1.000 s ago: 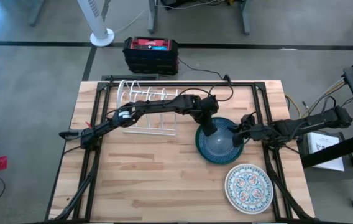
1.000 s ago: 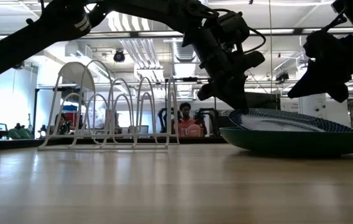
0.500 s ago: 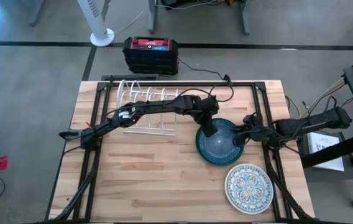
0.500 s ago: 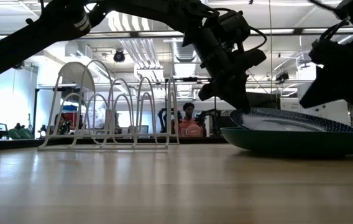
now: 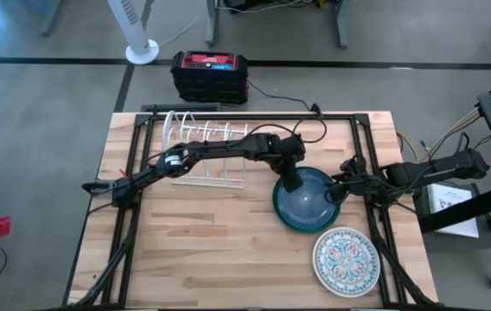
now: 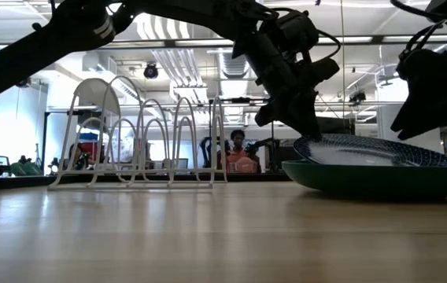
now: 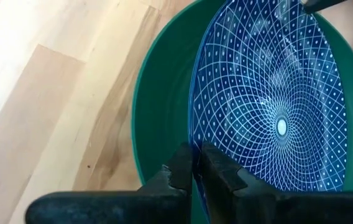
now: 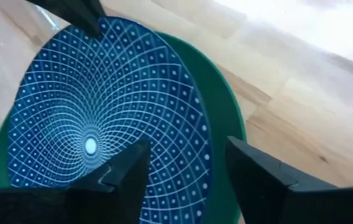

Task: Sort dishes
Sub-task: Put the blue patterned plate in the dish rack

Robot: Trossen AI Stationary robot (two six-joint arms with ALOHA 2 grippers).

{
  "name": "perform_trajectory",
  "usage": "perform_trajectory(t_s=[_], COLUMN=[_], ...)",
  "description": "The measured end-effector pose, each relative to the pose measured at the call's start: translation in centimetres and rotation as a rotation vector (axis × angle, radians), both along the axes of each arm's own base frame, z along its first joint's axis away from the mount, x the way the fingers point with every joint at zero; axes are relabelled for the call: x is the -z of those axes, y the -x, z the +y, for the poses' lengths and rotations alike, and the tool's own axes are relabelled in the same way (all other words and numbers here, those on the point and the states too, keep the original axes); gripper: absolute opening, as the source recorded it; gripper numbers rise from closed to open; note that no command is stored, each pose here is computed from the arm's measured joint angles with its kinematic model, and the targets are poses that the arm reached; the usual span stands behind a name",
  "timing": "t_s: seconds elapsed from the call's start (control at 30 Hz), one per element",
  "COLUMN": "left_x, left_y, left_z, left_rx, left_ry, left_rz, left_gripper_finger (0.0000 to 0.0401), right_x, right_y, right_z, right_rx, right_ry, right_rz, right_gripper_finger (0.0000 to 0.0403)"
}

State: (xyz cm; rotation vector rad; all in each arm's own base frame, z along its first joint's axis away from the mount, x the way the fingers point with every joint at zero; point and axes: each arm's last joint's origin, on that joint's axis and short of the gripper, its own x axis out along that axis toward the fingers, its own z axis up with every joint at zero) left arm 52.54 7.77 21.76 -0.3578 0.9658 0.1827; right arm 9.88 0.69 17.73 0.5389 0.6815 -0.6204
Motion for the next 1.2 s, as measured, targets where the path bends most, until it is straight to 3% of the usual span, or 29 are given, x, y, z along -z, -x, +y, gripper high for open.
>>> perform_trajectory(t_s=[0.33,0.9,1.2], left_x=[0.0,-1.1,-1.4], left_y=[-0.1,-0.2,-0.5], left_z=[-0.5,-1.3,-1.9], left_rx=[0.023,0.06,0.106], left_ry=[-0.013,-0.036,-0.08], left_rz=[-0.004,-0.052,-0.085], left_gripper_finger=[0.0009,0.0008,0.0008], right_x=[0.8,1.4,0.9], right_y=[-0.1,-0.4,-0.9], right_z=[0.1,0.3,0.4], right_rx=[-0.022,-0.091,-0.165], right_ry=[-0.03,-0.055,0.005], right_rz=[0.004,-0.004,-0.052], right_gripper_finger=[0.0214,0.0184,0.0156])
